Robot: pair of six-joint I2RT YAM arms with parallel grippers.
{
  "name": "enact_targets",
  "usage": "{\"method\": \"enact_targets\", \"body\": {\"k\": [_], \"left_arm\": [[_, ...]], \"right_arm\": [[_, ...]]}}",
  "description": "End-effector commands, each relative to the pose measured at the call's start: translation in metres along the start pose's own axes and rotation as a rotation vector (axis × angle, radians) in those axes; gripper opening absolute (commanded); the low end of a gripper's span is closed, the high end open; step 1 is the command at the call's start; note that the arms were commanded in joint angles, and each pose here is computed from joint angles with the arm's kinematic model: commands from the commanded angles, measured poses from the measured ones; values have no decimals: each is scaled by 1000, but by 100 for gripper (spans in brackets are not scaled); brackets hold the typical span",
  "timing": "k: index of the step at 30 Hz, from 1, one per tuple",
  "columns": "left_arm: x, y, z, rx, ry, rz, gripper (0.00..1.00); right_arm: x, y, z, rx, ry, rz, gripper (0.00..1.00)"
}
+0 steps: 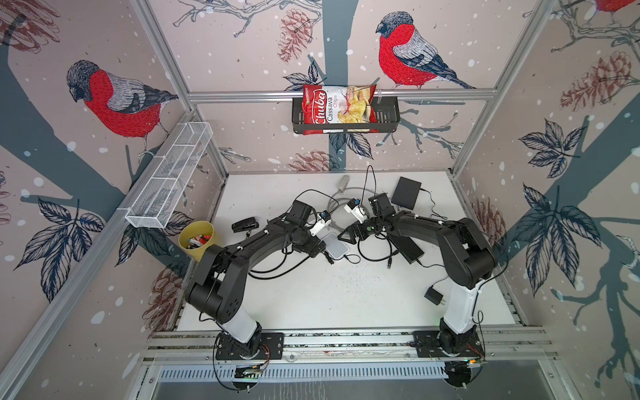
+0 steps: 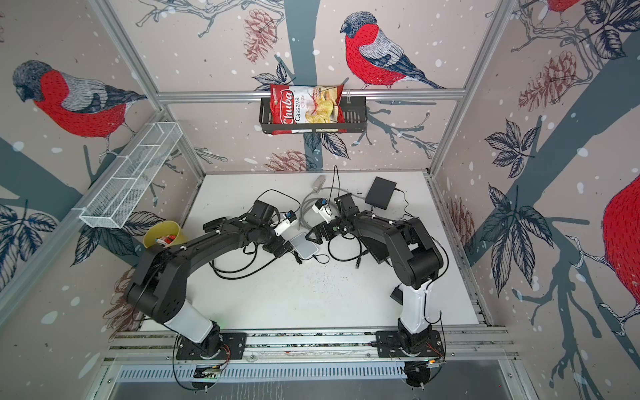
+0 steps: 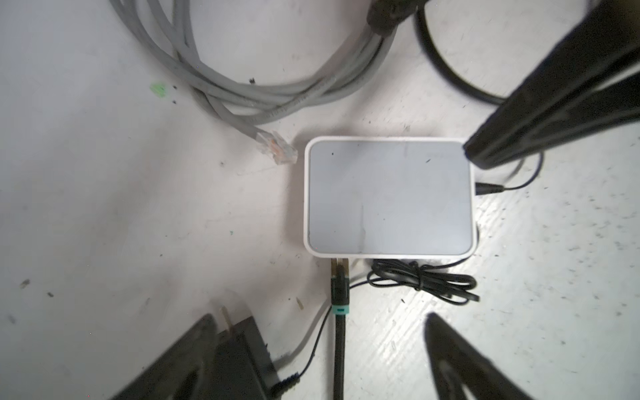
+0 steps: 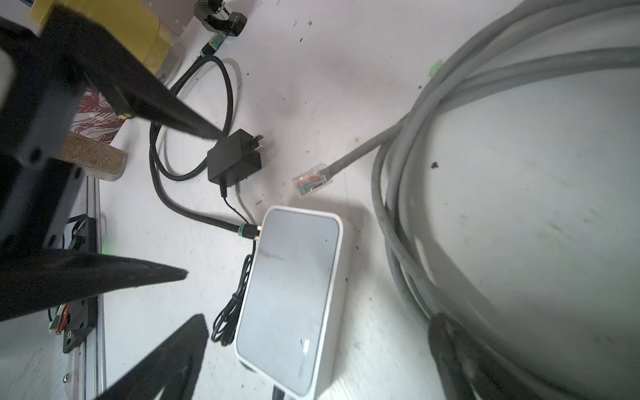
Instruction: Insert the plug into the switch port
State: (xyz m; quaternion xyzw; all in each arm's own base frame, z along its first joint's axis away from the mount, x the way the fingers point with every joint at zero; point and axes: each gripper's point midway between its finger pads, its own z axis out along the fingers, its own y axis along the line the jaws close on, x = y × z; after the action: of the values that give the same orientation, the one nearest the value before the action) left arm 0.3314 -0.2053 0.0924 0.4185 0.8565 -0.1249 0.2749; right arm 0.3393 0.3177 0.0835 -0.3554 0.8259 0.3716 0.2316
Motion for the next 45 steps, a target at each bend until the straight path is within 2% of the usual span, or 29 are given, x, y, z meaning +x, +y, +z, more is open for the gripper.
{"method": "enact_targets", "body": {"k": [1,3,6,10,13,15,18,21,23,28,30,32,34,37,41,43,45], "left_arm": [[-33,8,-20,-45,-187,-38,98],[-49,24,-38,-137,-318,-98,98],[-56,63,-77,-385,-529,-229,98],[-23,103,-132,-626,-747,-383,97],[13,123,-152,-756,-804,-461,97],[39,138,-155,-856,-766,-529,97],[61,144,-150,-937,-726,-507,97],[85,157,-139,-958,-679,-568,97],[93,157,-133,-935,-688,-580,97],[81,152,-119,-869,-717,-488,97],[79,154,-120,-885,-748,-462,97],[86,154,-114,-897,-763,-465,98],[92,153,-119,-945,-819,-451,97],[94,164,-104,-911,-716,-512,97],[99,170,-109,-953,-739,-540,97],[98,170,-111,-955,-749,-537,97],[99,171,-110,-953,-739,-543,97]], "right_arm": [[-4,-6,-23,83,-26,-5,99],[-12,-13,-43,162,-73,6,99],[-21,-40,-83,348,-184,57,99],[-19,-88,-178,701,-470,159,99],[3,-115,-240,905,-641,237,99],[23,-130,-258,996,-682,258,99],[47,-144,-273,1114,-701,292,99],[61,-148,-275,1169,-694,285,99],[68,-148,-276,1186,-710,283,99],[89,-153,-282,1271,-765,276,99],[84,-152,-288,1311,-810,241,100],[79,-147,-286,1348,-782,164,99],[84,-141,-293,1389,-848,119,99],[91,-145,-301,1395,-894,156,100],[96,-153,-293,1326,-874,185,99],[103,-162,-309,1348,-959,221,100],[107,-170,-303,1334,-884,277,99]]}}
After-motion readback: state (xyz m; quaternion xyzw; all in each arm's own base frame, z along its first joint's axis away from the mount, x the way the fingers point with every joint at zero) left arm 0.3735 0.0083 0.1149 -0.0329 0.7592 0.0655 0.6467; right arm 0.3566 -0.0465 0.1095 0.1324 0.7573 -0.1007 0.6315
